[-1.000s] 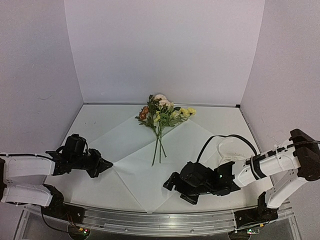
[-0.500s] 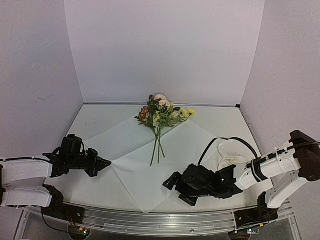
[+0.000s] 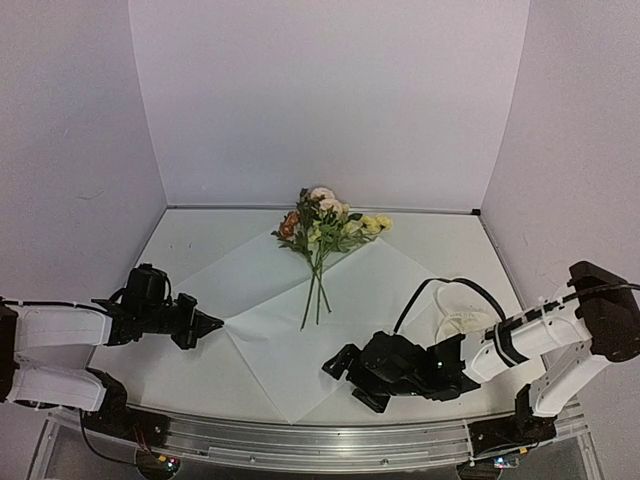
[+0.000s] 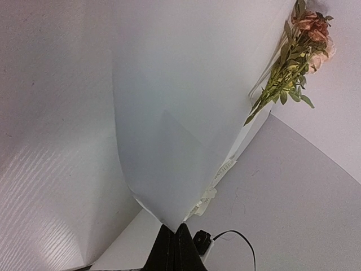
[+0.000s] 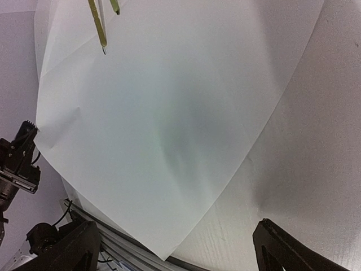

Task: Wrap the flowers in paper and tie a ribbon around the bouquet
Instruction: Pick up the flattened wrapping paper from the center of the board, then pick up the bottom corner of the flattened wrapping paper from the center of the board.

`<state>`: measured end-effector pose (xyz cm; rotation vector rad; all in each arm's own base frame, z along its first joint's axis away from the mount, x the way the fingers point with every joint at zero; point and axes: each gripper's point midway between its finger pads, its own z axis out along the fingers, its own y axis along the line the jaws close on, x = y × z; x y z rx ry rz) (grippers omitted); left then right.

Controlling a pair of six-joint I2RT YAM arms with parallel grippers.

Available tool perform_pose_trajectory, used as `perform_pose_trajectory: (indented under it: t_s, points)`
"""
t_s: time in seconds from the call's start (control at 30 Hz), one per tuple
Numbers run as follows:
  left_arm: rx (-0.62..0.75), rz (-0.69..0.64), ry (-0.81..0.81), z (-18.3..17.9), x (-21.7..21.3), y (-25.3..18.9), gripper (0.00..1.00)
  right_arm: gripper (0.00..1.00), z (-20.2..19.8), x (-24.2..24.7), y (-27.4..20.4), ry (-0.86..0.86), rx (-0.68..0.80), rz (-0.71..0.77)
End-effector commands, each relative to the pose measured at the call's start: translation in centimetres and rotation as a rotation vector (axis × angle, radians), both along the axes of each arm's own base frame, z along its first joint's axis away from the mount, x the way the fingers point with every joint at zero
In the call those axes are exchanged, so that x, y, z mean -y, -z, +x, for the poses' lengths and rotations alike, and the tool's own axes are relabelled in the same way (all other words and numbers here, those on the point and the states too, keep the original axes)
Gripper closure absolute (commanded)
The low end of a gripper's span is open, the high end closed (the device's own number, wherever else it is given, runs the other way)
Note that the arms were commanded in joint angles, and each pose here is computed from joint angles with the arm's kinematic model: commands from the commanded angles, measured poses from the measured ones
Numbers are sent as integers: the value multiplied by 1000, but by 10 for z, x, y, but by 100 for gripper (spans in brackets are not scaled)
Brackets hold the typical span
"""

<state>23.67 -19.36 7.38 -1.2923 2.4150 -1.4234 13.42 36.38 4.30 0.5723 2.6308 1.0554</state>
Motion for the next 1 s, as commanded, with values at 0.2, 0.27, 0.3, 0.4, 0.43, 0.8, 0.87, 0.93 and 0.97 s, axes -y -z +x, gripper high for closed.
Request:
perform_pose_trajectory:
  t_s: [0.2,0.27,0.3,0.4,0.43,0.8,0.87,0.93,0.97]
  points:
    - [63,-102,12,23,10,-39,100,4,4,-5,4,46,14,40]
    - [56,-111,15,21,10,-40,100,5,5,-7,3,55,12,59]
    - [51,-119,14,19,10,-41,100,5,5,-8,4,60,10,67]
    - [36,-130,18,13,10,-42,100,6,4,-15,2,69,1,116]
    - [33,-133,19,12,9,-44,100,6,3,-16,3,76,-2,125]
    - [1,-171,9,-1,5,-48,100,6,-12,-25,3,139,-8,219]
    - [-3,-163,5,-1,3,-48,100,6,-13,-29,4,146,-10,229]
    - [1,-140,14,0,3,-46,100,7,-11,-31,6,151,-3,231]
    - [6,-132,19,0,3,-46,100,8,-9,-29,7,157,11,224]
